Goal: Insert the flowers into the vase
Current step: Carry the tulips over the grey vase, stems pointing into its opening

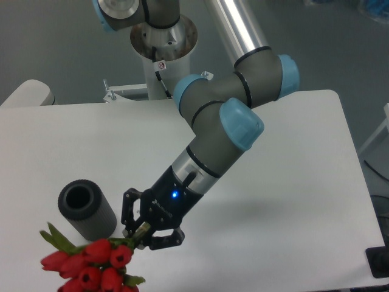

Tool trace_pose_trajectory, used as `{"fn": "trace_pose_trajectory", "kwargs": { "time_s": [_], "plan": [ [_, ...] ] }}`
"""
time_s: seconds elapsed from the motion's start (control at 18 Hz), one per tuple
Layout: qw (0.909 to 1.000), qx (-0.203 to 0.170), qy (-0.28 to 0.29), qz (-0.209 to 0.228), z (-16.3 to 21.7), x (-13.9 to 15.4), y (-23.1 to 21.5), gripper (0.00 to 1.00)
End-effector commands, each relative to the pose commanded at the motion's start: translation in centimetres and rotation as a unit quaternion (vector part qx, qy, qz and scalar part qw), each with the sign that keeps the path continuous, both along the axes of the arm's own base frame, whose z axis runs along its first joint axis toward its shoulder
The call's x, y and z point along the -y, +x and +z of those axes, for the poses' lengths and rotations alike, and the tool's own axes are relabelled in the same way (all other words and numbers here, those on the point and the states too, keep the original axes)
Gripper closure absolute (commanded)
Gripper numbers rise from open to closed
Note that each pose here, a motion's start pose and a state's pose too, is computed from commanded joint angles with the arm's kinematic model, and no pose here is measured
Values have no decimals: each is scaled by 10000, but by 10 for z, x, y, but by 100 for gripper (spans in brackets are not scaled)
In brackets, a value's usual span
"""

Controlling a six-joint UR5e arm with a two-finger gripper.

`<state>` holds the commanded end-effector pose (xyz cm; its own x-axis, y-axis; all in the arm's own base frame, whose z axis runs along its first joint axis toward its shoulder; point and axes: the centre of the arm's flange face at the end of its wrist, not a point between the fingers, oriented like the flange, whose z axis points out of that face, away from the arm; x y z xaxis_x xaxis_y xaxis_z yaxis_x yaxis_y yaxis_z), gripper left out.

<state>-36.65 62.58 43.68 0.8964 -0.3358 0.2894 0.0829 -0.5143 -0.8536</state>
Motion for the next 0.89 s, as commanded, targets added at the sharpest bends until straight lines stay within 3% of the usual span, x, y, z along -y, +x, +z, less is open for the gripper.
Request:
{"fn": "trace_pose_trajectory", "kwargs": {
  "time_s": [0.33, 0.67, 0.89],
  "plan": [
    [9977, 342, 513, -272, 34, 10, 20, 100],
    [9940, 449, 845, -528, 56, 14, 41, 100],
    [9926, 502, 837, -716, 41, 8, 61, 99]
  ]
}}
